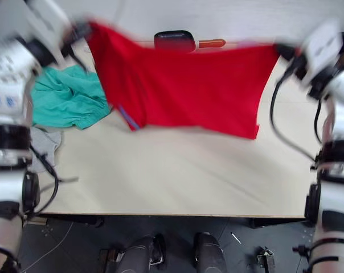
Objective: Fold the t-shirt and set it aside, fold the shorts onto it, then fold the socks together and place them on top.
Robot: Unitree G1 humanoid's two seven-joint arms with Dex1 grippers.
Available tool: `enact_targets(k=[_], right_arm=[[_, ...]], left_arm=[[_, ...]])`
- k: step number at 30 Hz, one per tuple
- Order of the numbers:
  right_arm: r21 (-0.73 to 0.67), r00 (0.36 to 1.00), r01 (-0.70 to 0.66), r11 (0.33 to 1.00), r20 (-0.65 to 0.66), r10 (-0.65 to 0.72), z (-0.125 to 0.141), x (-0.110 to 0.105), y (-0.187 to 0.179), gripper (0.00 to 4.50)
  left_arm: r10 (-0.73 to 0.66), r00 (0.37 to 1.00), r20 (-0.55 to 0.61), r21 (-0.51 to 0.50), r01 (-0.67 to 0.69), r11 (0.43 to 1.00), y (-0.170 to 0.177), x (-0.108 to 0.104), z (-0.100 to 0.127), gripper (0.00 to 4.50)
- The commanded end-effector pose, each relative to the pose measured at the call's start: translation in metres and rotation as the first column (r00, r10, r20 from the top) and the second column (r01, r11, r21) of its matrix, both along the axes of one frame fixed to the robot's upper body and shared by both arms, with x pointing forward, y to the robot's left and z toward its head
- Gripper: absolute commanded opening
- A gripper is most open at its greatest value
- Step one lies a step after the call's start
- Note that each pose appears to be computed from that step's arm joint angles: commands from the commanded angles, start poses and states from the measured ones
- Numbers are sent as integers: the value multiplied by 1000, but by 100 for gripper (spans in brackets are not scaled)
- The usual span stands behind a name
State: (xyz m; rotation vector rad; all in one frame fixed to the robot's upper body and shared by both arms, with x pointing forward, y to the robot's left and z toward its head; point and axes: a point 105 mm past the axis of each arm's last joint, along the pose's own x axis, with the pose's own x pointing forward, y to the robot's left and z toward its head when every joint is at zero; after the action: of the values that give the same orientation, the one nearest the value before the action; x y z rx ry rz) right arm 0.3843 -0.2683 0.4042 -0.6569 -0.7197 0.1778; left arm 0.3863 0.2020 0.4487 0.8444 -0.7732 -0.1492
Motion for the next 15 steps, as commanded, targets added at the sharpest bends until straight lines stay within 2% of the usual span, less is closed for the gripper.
enact_targets(k=[1, 2, 4, 5, 7, 9, 10, 12, 13, 15], right_arm=[[96, 950, 166, 981, 250, -185, 42, -28, -32, 0], [89, 932, 200, 976, 291, -217, 50, -34, -35, 0], [68, 919, 223, 972, 318, -233, 55, -39, -38, 0], [32, 918, 243, 969, 315, -241, 51, -40, -39, 0], [-47, 932, 263, 964, 273, -240, 32, -36, -42, 0], [-107, 945, 264, 958, 228, -235, 14, -32, -44, 0], [-179, 957, 256, 950, 186, -223, -6, -29, -42, 0], [-311, 983, 182, 933, 55, -174, -55, -24, -37, 0], [-379, 987, 137, 915, -24, -157, -81, -23, -35, 0], [-437, 976, 26, 899, -186, -118, -129, -26, -33, 0]], left_arm=[[136, 904, 405, -63, -121, 991, 27, -51, 65, 3], [148, 858, 493, -52, -141, 989, 27, -67, 79, 3], [95, 822, 562, 47, -146, 988, 17, -83, 88, 3], [51, 826, 561, 109, -135, 985, 11, -85, 85, 3], [-53, 884, 464, 238, -67, 969, -1, -75, 60, 3], [-92, 909, 407, 294, -35, 955, -2, -70, 41, 3], [-123, 940, 318, 348, 5, 937, -3, -62, 16, 3], [-195, 981, 17, 427, 169, 888, -5, -48, -50, 3], [-194, 978, -78, 471, 208, 857, -5, -49, -79, 3], [-191, 943, -271, 439, 298, 848, -1, -55, -124, 3]])
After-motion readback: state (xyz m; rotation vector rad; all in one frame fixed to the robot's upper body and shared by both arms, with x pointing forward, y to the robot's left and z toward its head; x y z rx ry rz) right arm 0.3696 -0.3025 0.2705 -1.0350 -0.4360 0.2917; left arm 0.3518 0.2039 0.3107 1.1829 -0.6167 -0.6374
